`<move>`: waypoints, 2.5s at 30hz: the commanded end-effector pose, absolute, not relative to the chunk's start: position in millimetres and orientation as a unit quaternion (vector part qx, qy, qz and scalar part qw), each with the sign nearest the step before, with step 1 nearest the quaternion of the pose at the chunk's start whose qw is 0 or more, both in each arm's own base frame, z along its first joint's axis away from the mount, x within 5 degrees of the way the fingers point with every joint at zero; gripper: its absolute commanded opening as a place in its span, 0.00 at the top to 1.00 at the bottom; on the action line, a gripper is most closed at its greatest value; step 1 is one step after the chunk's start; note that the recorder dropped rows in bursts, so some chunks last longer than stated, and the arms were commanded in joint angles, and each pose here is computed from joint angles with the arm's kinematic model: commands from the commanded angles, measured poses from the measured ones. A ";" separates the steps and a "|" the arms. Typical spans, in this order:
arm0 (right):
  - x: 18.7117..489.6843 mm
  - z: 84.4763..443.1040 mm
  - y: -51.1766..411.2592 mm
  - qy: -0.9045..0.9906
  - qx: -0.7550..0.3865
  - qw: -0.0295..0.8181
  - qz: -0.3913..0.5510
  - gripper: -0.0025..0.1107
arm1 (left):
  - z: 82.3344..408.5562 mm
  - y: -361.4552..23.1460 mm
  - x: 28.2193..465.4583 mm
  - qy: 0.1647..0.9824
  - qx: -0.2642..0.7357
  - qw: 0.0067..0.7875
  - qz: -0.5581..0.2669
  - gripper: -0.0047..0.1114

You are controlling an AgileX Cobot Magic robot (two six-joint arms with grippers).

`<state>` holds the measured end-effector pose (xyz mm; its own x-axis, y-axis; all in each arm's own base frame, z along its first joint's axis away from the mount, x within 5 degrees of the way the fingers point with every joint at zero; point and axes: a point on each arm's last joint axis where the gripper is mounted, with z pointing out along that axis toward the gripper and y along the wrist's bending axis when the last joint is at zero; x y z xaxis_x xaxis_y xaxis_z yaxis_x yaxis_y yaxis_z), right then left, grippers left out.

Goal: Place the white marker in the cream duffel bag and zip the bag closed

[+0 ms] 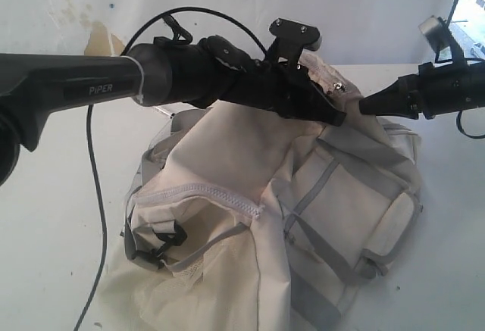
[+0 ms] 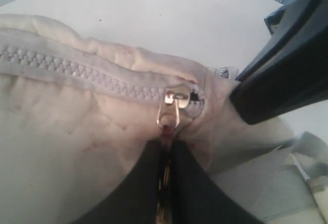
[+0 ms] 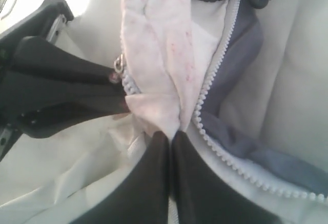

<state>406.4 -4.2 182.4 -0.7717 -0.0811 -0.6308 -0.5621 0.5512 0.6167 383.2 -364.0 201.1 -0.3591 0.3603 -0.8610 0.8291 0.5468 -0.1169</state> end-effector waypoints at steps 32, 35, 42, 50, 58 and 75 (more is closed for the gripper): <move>410.2 182.0 -8.4 0.865 -0.044 0.225 0.447 0.98 | 269.3 -201.6 459.4 0.815 0.320 0.456 -0.159 0.96; 412.3 181.7 -9.8 0.868 -0.034 0.231 0.439 0.98 | 266.7 -192.3 460.5 0.827 0.310 0.436 -0.169 0.96; 420.1 179.1 -16.0 0.876 0.016 0.253 0.410 0.98 | 258.1 -180.3 453.4 0.847 0.333 0.365 -0.196 0.96; 426.9 180.4 -19.8 0.871 0.052 0.281 0.400 0.98 | 246.4 -176.0 436.7 0.868 0.374 0.259 -0.200 0.96; 427.8 183.9 -18.5 0.865 0.034 0.292 0.407 0.89 | 241.0 -174.8 420.8 0.893 0.353 0.161 -0.227 0.96; 429.5 234.1 72.6 0.769 -0.280 0.400 0.412 0.38 | 247.1 -184.6 411.6 0.881 0.337 0.132 -0.306 0.96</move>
